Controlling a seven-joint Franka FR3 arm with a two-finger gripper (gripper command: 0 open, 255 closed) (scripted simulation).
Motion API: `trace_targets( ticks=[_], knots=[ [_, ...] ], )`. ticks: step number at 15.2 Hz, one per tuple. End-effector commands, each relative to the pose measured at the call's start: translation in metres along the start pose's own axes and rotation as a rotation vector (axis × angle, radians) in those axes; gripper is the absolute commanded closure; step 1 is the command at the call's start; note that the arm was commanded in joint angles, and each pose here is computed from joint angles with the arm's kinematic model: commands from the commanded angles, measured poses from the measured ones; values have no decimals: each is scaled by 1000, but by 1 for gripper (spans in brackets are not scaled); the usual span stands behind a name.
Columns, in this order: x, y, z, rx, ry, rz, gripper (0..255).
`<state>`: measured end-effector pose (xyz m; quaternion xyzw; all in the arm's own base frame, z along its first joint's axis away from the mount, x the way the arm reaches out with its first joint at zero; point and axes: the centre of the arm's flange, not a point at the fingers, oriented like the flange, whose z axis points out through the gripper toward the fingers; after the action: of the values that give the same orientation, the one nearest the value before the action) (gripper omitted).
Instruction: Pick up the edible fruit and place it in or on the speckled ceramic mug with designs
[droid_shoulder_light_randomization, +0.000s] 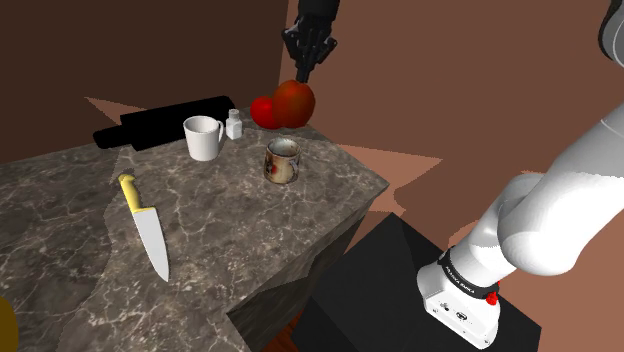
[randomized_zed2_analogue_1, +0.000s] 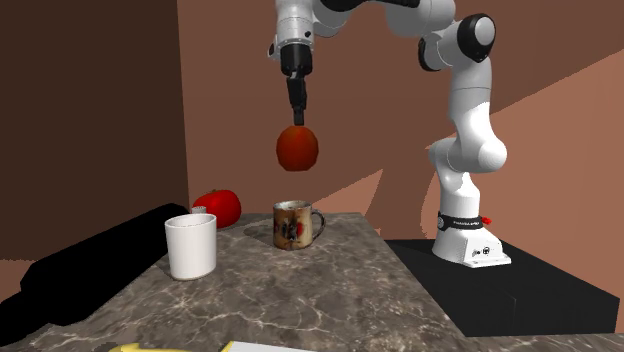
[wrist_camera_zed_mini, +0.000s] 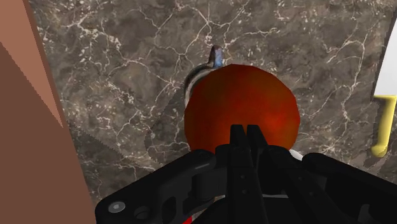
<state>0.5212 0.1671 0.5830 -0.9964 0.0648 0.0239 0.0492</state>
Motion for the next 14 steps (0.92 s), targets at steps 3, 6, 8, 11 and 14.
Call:
trace_targets(
  ticks=[3,6,8,11,14],
  knots=[
    [1,2,21,0,1,0,255],
    [2,3,37,0,1,0,255],
    [3,4,47,0,1,0,255],
    [4,6,63,0,1,0,255],
    [5,7,79,0,1,0,255]
  ],
)
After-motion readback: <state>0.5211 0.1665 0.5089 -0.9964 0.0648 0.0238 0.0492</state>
